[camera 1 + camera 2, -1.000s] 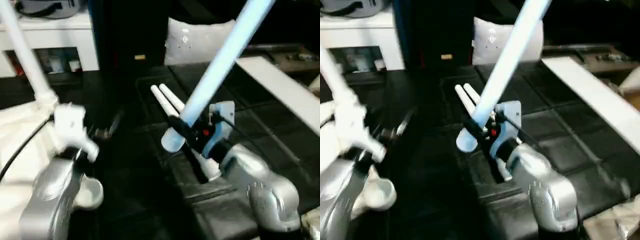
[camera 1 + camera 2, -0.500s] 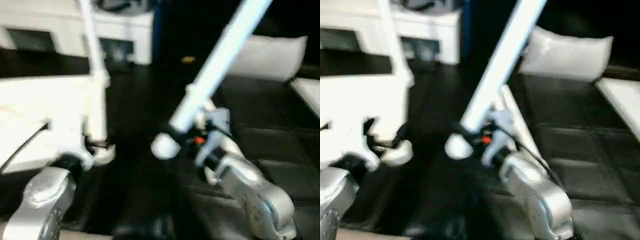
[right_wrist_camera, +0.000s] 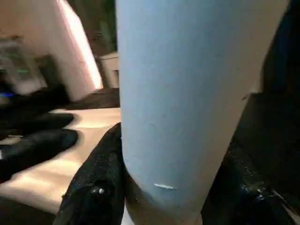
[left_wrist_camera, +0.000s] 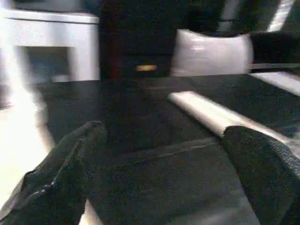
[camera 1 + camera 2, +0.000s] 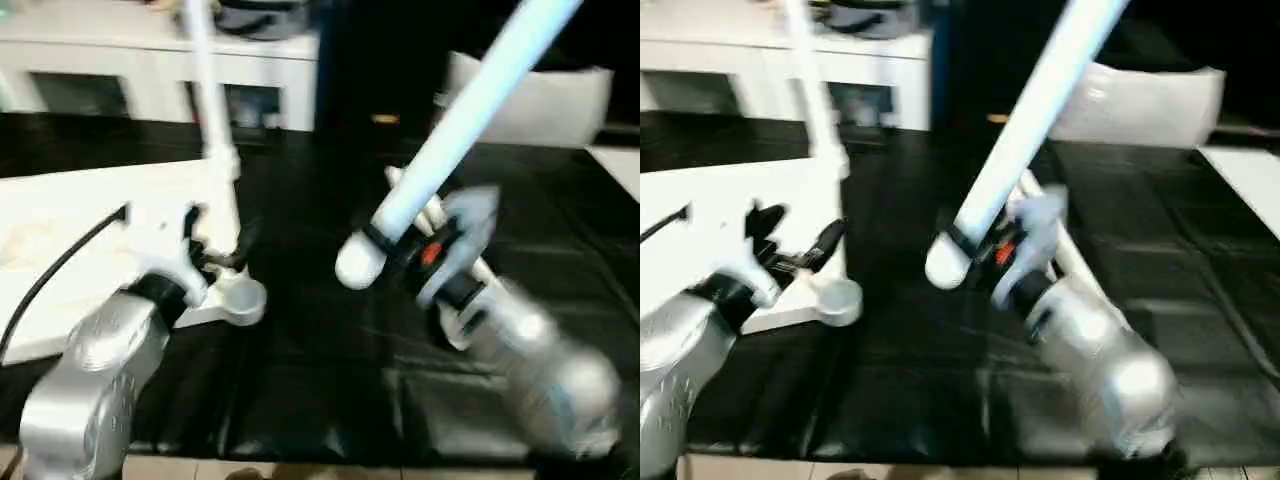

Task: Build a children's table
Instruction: Pick table leg

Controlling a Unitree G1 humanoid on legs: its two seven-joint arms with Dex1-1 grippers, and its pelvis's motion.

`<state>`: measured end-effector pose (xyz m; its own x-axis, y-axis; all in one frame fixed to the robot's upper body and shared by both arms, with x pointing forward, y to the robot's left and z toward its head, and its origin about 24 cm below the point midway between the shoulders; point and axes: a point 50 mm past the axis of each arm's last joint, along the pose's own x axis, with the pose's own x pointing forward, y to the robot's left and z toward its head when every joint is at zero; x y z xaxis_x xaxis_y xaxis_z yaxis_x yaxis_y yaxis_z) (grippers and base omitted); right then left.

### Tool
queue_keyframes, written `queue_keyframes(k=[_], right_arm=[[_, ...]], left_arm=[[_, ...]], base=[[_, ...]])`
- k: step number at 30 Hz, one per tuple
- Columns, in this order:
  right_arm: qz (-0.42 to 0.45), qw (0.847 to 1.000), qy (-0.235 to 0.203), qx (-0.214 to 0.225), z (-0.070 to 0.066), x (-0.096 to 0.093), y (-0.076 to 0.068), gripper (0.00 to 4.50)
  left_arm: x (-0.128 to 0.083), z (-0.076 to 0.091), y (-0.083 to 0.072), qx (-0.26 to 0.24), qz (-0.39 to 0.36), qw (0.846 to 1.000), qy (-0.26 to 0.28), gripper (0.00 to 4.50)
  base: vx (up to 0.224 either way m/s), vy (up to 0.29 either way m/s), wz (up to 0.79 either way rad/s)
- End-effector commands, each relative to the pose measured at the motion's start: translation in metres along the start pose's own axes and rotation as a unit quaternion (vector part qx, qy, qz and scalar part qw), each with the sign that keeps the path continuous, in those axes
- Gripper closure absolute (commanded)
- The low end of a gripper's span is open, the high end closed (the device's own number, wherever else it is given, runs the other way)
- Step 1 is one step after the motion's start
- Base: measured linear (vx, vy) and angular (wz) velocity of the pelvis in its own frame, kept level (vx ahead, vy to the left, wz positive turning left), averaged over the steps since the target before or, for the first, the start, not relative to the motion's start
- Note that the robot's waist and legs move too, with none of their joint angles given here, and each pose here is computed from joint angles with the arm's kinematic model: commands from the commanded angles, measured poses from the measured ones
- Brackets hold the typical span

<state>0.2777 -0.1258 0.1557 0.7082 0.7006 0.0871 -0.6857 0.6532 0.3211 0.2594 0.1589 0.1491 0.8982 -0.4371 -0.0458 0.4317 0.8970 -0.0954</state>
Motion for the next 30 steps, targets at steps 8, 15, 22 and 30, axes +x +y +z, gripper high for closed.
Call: queue_keyframes(k=[8, 15, 22, 30], right_arm=[[0.170, 0.980, 0.022, 0.103, 0.034, -0.001, -0.010, 2.60], [0.302, 0.946, 0.023, 0.112, 0.053, -0.012, -0.002, 2.60], [0.347, 0.930, 0.034, 0.118, 0.059, -0.017, 0.002, 2.60], [0.360, 0.924, 0.047, 0.118, 0.058, -0.021, 0.001, 2.60]], left_arm=[[0.013, 0.027, -0.009, -0.137, -0.157, 0.978, -0.028, 0.00], [0.014, 0.054, -0.020, -0.205, -0.262, 0.940, -0.071, 0.00], [0.014, 0.058, -0.022, -0.210, -0.285, 0.934, -0.060, 0.00], [0.014, 0.061, -0.025, -0.221, -0.302, 0.926, -0.051, 0.00]], base=[[0.000, 0.000, 0.00], [0.000, 0.000, 0.00], [0.000, 0.000, 0.00], [0.000, 0.000, 0.00]])
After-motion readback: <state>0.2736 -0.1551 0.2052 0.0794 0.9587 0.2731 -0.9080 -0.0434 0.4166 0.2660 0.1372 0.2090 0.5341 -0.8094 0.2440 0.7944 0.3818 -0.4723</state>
